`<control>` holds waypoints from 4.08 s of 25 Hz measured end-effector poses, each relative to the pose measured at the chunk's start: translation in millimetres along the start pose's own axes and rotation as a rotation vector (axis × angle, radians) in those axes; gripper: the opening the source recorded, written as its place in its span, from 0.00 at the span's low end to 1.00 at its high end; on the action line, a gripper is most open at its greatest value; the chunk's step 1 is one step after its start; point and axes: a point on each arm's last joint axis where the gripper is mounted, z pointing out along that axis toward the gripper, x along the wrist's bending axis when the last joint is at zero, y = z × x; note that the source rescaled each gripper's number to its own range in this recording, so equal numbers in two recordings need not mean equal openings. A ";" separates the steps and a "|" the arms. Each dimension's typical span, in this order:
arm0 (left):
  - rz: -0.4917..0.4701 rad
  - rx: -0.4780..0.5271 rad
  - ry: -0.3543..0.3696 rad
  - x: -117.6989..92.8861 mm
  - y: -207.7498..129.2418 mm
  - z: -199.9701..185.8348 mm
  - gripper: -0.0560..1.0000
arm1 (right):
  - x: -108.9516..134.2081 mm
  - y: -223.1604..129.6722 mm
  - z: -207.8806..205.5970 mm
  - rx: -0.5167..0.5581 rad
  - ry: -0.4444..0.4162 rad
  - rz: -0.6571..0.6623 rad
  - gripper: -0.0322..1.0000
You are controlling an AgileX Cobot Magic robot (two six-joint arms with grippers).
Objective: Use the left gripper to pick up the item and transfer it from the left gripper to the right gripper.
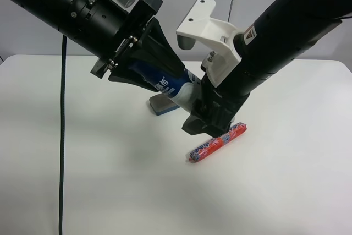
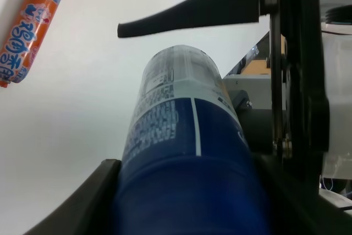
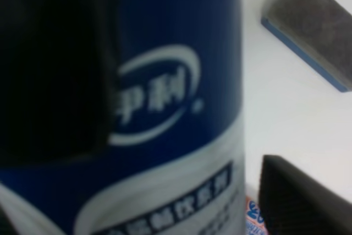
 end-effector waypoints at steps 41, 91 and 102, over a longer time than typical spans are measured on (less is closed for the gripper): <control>0.090 -0.058 0.062 5.6 6.1 -1.3 0.93 | 0.9 0.0 0.9 -0.002 0.014 -0.007 0.03; 0.091 -0.099 0.044 45.1 18.2 -76.9 0.99 | 1.2 0.1 1.6 -0.002 0.017 -0.005 0.03; 0.238 -0.126 0.157 14.3 31.8 -112.3 0.99 | 1.2 0.1 1.6 -0.002 0.017 -0.005 0.03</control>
